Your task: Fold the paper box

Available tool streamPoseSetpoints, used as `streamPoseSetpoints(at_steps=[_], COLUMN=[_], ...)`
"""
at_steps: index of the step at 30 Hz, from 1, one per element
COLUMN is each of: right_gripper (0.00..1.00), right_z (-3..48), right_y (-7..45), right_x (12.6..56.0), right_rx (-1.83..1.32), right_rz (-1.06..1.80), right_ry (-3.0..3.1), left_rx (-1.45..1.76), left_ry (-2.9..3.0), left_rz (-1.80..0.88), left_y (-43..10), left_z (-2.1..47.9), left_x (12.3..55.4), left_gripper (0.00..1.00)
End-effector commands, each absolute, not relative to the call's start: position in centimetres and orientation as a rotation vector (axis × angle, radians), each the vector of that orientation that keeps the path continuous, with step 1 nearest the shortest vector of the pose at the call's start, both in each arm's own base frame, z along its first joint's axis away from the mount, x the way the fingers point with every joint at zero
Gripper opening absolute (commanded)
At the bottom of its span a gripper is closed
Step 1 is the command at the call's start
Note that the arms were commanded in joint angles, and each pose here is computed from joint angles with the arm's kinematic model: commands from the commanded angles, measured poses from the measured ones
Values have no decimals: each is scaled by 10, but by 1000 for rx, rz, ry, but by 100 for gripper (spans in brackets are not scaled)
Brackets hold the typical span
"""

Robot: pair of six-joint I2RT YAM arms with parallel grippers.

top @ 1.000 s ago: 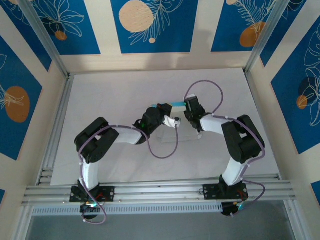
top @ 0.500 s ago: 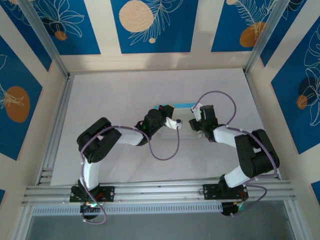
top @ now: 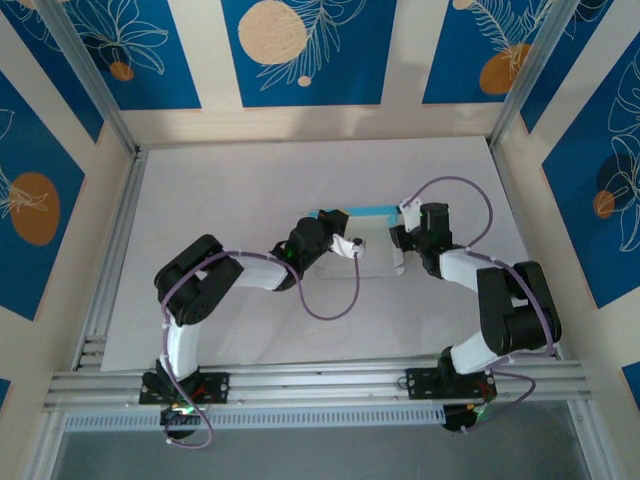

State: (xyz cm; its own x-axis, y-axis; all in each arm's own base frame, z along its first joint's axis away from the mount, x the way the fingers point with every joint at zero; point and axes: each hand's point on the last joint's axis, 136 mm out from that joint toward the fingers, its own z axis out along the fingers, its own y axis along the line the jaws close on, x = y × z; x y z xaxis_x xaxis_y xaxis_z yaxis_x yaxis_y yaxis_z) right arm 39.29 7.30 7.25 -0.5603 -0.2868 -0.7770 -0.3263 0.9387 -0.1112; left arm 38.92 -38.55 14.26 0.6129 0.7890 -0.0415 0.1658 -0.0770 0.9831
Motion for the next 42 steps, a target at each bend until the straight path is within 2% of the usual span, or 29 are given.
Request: streamPoseSetpoints(at_steps=[1, 6, 14, 18, 23, 32, 37, 38, 42], right_gripper=[44, 39, 36, 27, 24, 0, 0, 0, 0], right_z=[78, 74, 70, 65, 67, 66, 74, 77, 86], right_y=[82, 83, 77, 72, 78, 85, 88, 88, 86], right_x=[403, 406, 414, 420, 423, 424, 414, 411, 399], right_rx=[-461, -469, -427, -400, -367, -402, -420, -412, -375], right_rz=[72, 41, -39, -92, -59, -77, -92, -84, -77], right_ry=[2180, 2199, 2222, 2249, 2244, 2238, 2236, 2236, 2253], left_rx=[1714, 1719, 1721, 1724, 1728, 1726, 1661, 1639, 1519], left_ry=[849, 852, 855, 857, 858, 872, 894, 899, 915], left_rz=[584, 579, 570, 567, 559, 558, 574, 575, 569], left_y=[-386, -386, -385, -384, -384, -383, -382, -382, -380], left_z=[108, 105, 105, 104, 105, 109, 124, 130, 168], left_x=[385, 385, 383, 382, 380, 381, 387, 388, 389], left_gripper=[0, 0, 0, 0, 0, 0, 0, 4, 40])
